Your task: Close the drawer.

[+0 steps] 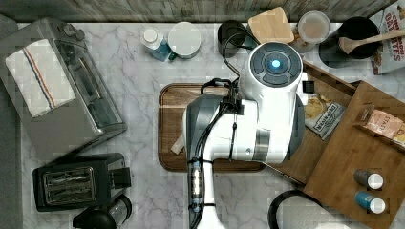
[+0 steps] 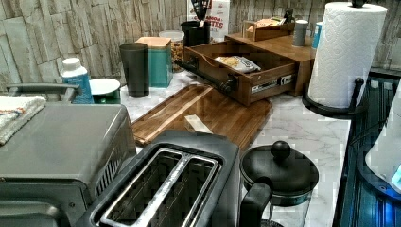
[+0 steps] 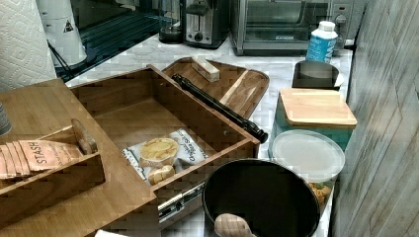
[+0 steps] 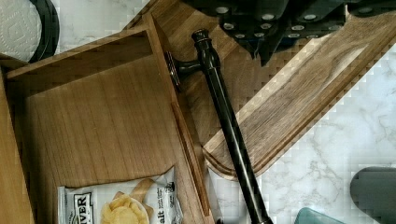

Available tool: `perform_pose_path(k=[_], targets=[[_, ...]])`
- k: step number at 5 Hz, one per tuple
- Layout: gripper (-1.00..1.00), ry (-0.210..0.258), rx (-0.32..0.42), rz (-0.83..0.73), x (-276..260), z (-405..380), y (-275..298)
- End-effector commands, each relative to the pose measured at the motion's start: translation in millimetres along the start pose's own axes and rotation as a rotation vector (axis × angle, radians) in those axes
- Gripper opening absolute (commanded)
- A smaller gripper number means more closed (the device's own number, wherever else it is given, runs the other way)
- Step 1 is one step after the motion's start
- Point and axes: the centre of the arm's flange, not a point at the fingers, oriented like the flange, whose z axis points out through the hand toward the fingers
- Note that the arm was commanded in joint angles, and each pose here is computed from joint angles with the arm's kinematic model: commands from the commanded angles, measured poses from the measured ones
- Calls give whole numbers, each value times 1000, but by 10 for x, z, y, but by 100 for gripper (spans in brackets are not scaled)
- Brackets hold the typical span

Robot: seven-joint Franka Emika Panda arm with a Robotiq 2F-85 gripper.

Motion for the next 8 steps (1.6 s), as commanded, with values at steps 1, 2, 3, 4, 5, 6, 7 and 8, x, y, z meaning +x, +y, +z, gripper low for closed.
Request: perform_pose_path(k=[1, 2, 3, 4, 5, 6, 7, 8], targets=[[-100, 2, -3, 13, 53, 4, 64], [-100, 14, 7, -87, 114, 308, 39], [-100, 21, 4, -110, 149, 490, -66], [-100, 71, 30, -124, 214, 540, -207], [-100, 101, 46, -86, 275, 490, -411], [-100, 91, 20, -78, 493, 402, -652], [-100, 130, 16, -62, 566, 334, -849], [-100, 179, 46, -45, 574, 387, -893]])
